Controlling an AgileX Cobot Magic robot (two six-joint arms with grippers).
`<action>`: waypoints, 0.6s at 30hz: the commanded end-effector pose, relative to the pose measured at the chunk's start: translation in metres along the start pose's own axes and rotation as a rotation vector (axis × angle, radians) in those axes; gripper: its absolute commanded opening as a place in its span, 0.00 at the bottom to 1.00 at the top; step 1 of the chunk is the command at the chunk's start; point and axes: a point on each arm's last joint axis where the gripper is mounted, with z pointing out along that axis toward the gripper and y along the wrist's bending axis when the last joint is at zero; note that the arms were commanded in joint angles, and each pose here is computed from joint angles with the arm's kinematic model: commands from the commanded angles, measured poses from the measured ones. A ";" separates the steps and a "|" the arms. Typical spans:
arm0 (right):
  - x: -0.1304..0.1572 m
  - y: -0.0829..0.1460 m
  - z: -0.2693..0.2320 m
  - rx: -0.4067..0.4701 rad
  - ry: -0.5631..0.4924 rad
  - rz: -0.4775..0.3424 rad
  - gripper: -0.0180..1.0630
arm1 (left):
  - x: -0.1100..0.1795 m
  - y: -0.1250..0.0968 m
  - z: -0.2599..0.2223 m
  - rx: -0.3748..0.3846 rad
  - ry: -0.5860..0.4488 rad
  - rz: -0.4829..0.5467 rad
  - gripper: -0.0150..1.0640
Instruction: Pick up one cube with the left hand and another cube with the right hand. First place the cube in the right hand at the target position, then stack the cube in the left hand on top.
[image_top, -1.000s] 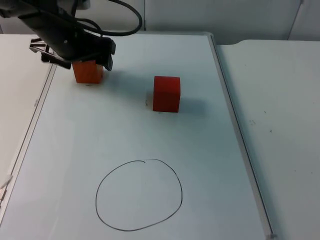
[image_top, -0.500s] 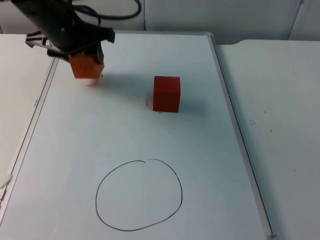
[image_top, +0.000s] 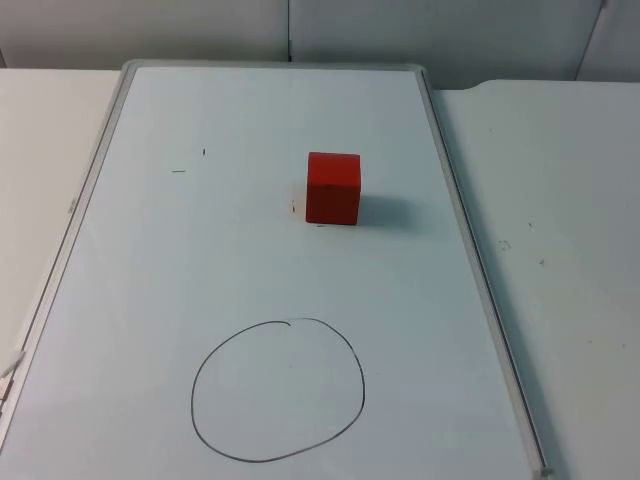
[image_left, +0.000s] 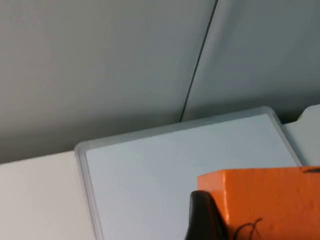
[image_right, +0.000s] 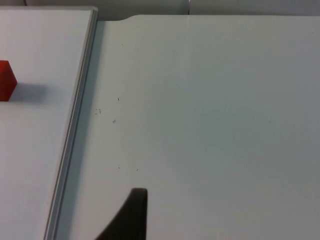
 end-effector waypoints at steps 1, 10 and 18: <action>0.001 0.000 0.002 0.009 -0.002 0.003 0.98 | -0.008 -0.004 -0.049 -0.036 -0.039 0.047 0.19; 0.001 0.000 0.002 0.009 -0.002 0.001 0.98 | 0.055 -0.005 -0.144 -0.099 -0.124 0.057 0.19; 0.001 0.000 0.002 0.009 -0.002 0.001 0.98 | 0.153 -0.004 -0.184 -0.098 -0.097 0.021 0.19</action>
